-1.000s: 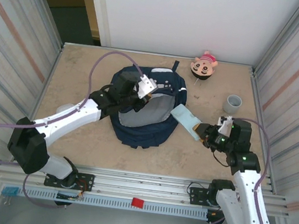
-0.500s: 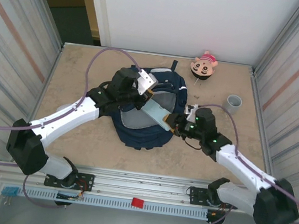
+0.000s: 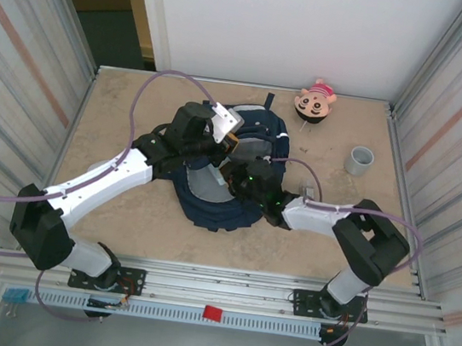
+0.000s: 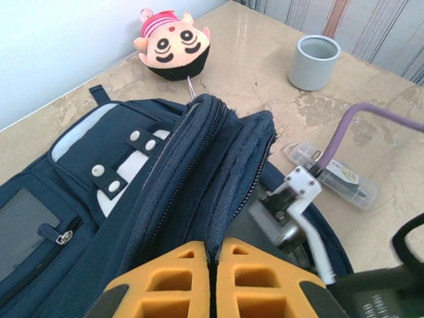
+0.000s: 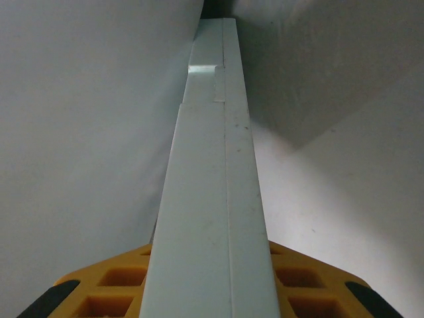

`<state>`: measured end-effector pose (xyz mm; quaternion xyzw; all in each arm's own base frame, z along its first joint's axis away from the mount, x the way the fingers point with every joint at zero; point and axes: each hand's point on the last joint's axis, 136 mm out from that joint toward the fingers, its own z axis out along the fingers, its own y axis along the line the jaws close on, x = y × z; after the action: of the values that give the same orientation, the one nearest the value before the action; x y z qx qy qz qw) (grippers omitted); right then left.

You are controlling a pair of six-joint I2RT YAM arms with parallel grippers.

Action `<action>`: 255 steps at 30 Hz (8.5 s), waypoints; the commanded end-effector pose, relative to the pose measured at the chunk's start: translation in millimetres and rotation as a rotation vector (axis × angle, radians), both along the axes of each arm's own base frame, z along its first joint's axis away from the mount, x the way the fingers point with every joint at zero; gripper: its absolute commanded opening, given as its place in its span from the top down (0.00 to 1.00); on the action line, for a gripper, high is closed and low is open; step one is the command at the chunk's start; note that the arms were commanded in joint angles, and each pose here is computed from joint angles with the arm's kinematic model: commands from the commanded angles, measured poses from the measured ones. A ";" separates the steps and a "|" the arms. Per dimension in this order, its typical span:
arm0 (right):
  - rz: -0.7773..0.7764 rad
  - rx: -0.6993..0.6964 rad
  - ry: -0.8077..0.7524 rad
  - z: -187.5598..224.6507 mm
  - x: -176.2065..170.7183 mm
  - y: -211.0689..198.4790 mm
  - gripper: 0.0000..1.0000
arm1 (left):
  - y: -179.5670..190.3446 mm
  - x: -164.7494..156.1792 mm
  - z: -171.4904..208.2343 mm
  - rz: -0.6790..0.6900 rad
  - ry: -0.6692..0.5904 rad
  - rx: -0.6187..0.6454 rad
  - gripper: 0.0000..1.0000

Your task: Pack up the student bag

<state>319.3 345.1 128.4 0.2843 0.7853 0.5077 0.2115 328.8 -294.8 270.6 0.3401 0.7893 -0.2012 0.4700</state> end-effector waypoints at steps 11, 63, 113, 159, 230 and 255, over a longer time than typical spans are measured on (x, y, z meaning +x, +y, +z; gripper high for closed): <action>-0.029 0.058 0.082 -10.1 5.5 14.7 0.39 | 27.9 12.5 70.9 0.128 -0.146 -0.189 1.00; 0.325 -0.941 0.444 -79.2 -10.8 -276.8 0.32 | 48.7 17.5 39.9 0.192 -0.088 -0.139 1.00; 0.244 -0.253 -0.080 41.9 8.9 -62.6 0.60 | 32.8 5.3 65.1 0.140 -0.104 -0.229 1.00; 0.114 -0.374 -0.208 83.8 -50.9 -172.9 0.31 | -41.8 -78.6 -103.9 -0.236 0.058 0.078 0.97; 0.961 -1.373 -1.304 117.2 -27.8 -109.0 1.00 | 84.8 -62.1 -120.7 -0.022 0.078 -0.273 0.36; 0.912 -1.260 -1.217 115.0 -20.6 -136.4 1.00 | 19.3 -69.8 -142.6 -0.372 -0.085 -0.153 0.82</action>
<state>289.6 205.9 220.5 -0.5488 0.7055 0.0799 0.4412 269.0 -260.9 105.5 0.4172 0.7173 -0.3078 0.4655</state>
